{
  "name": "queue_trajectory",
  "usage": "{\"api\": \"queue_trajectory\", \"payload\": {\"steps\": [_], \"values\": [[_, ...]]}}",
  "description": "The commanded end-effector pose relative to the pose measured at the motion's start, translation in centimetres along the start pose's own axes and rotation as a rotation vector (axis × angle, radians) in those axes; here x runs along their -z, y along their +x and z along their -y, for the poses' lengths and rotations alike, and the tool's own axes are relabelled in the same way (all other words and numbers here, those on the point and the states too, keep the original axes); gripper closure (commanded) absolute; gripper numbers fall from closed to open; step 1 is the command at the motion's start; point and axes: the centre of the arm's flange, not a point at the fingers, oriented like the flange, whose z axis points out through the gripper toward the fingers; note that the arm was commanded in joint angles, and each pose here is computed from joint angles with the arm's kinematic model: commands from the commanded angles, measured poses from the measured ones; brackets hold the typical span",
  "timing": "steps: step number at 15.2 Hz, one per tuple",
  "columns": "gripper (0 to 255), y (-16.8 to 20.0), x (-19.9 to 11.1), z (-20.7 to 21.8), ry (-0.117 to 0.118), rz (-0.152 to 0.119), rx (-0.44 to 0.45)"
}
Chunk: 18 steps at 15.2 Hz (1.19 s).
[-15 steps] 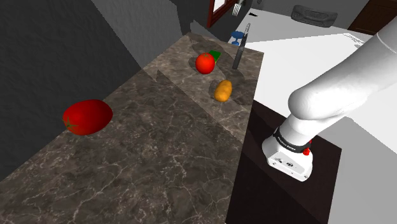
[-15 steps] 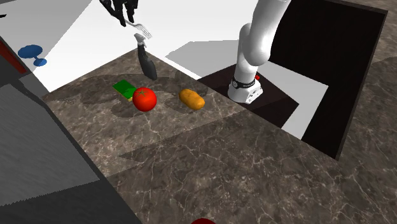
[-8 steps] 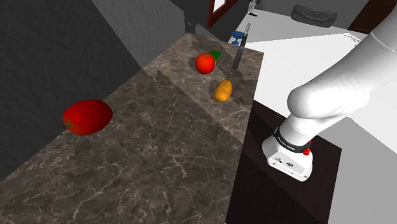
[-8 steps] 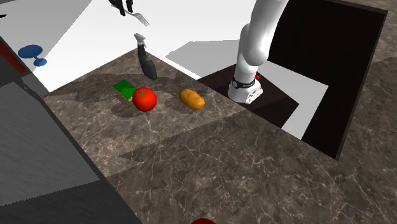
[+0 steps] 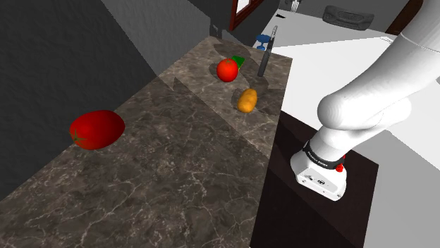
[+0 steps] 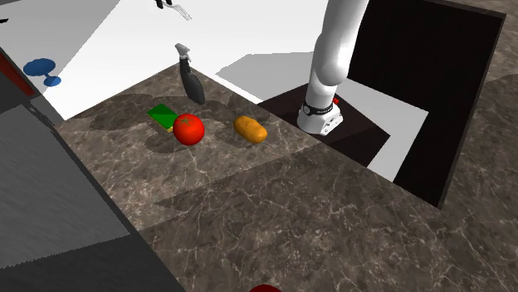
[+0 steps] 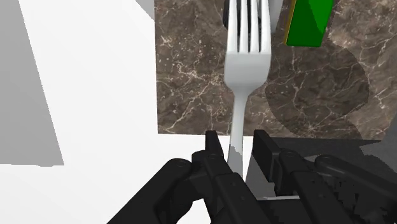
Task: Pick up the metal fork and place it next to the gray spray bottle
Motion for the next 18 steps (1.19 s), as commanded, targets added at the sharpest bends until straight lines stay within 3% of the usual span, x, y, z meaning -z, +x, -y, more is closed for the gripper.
{"api": "queue_trajectory", "payload": {"steps": [1, 18], "values": [[255, 0.5, -1.0, -0.4, 0.0, -0.001, 0.001], [255, -0.8, -9.9, -0.3, 0.0, -0.001, 0.001]]}}
